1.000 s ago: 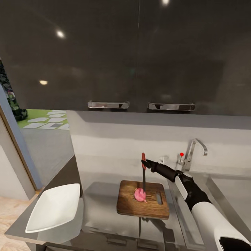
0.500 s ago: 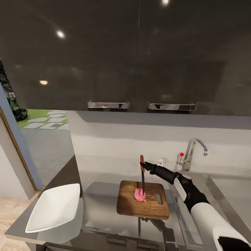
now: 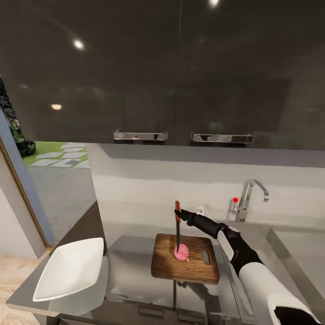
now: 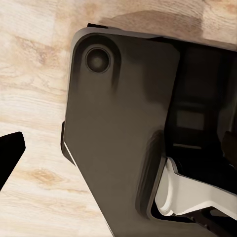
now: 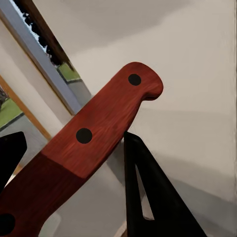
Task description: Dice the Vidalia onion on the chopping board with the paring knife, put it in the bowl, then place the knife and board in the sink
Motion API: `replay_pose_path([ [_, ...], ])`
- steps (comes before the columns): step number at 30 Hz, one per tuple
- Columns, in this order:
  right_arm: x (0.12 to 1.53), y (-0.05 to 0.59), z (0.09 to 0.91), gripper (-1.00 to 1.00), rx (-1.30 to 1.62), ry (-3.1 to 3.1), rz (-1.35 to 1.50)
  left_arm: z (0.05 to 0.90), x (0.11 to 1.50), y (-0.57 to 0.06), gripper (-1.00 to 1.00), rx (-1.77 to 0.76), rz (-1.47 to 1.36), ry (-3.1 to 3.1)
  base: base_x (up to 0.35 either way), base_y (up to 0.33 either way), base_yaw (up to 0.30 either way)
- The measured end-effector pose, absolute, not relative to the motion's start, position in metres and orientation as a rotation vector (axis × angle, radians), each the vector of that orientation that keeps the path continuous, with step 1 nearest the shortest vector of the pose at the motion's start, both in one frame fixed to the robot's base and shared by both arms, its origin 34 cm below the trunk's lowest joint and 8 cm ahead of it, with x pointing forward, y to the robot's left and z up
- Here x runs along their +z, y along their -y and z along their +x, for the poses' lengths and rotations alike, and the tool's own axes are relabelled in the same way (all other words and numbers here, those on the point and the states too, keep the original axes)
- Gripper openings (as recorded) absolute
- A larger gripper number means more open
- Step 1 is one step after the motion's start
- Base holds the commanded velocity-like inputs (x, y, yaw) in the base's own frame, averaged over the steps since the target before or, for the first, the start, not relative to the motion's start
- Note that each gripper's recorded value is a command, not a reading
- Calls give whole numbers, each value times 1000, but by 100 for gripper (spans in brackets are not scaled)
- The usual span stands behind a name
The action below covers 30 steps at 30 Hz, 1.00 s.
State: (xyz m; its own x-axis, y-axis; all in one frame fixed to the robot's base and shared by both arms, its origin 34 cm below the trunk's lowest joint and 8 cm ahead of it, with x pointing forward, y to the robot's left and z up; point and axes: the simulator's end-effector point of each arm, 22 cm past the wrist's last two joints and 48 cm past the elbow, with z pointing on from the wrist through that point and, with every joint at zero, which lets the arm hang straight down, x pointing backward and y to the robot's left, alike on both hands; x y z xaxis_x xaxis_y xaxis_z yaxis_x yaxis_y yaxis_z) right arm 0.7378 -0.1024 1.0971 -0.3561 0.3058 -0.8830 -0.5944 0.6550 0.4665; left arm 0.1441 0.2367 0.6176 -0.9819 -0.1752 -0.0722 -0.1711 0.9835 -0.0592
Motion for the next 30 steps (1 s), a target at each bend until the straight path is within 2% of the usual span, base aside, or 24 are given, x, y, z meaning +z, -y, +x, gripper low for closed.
replay_pose_path([
  [10, 1075, 82, 734, -100, 945, -1760, -233, 144, 618, -236, 100, -84, -267, -3052, 0, 0, 0],
  [17, 1062, 88, 728, -100, 977, -1831, -217, 144, 618, -233, 100, -90, -267, -3052, 0, 0, 0],
  [24, 1058, 124, 729, -100, 954, -1847, -223, 144, 618, -233, 100, -90, -267, -3052, 0, 0, 0],
  [30, 1056, 122, 728, -100, 951, -1852, -231, 144, 618, -233, 100, -90, -267, -3052, 0, 0, 0],
])
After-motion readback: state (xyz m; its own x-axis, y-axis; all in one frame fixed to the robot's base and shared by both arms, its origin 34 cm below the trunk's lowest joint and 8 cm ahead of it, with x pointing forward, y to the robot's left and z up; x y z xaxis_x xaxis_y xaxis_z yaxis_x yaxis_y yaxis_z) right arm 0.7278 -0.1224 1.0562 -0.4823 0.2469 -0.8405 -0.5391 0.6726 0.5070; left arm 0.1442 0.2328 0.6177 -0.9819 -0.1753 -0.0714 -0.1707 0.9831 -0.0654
